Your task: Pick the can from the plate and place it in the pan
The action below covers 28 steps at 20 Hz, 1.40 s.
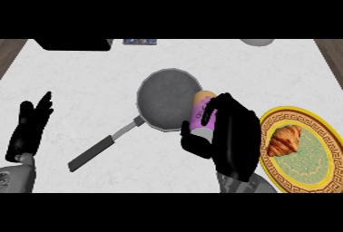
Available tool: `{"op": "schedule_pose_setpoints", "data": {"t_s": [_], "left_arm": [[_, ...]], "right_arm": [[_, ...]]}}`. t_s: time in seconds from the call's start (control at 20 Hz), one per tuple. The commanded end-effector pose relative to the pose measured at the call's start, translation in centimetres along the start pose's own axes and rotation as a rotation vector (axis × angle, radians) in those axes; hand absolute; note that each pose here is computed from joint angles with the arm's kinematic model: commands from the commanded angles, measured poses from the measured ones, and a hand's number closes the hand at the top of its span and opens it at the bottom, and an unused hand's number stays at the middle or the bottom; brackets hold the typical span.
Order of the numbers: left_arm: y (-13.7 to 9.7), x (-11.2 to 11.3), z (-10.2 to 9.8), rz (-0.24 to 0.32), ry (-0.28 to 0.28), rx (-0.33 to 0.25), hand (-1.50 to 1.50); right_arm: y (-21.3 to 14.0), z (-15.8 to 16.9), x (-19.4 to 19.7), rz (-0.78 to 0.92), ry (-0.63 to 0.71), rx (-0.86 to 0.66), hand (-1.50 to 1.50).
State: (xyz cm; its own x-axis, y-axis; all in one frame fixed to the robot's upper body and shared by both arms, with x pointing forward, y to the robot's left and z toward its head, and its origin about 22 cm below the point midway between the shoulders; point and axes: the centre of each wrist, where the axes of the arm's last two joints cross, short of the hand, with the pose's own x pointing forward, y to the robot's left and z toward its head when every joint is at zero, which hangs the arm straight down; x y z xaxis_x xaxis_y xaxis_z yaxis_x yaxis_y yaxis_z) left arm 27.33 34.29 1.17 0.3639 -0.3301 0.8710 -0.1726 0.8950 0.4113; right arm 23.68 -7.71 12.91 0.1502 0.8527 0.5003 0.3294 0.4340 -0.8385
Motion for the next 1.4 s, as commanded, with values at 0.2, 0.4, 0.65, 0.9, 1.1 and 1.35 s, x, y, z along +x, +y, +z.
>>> {"op": "schedule_pose_setpoints", "data": {"t_s": [0.2, 0.4, 0.65, 0.9, 1.1, 1.35], "left_arm": [[1.3, -0.2, 1.2, -0.001, -0.015, -0.020, 0.00], [0.6, -0.9, 0.1, 0.001, -0.019, -0.012, 0.00], [-1.5, 1.6, -1.1, 0.011, -0.031, -0.014, 0.00], [-0.9, 2.0, -1.2, -0.015, -0.048, -0.045, 0.00], [-2.3, 2.7, -0.7, -0.019, -0.082, -0.066, 0.00], [-2.0, 3.6, -1.8, -0.018, -0.078, -0.079, 0.00]], "right_arm": [[5.5, -6.9, 1.1, -0.085, 0.129, 0.049, 1.50], [8.8, -9.8, 0.3, -0.088, 0.132, 0.069, 1.50], [11.3, -11.9, -0.2, -0.128, 0.132, 0.096, 1.50], [13.6, -10.8, -2.6, -0.250, 0.187, 0.105, 1.50], [14.2, -11.4, -3.2, -0.302, 0.229, 0.146, -1.50], [14.1, -12.4, -2.9, -0.351, 0.191, 0.129, -1.50]]}}
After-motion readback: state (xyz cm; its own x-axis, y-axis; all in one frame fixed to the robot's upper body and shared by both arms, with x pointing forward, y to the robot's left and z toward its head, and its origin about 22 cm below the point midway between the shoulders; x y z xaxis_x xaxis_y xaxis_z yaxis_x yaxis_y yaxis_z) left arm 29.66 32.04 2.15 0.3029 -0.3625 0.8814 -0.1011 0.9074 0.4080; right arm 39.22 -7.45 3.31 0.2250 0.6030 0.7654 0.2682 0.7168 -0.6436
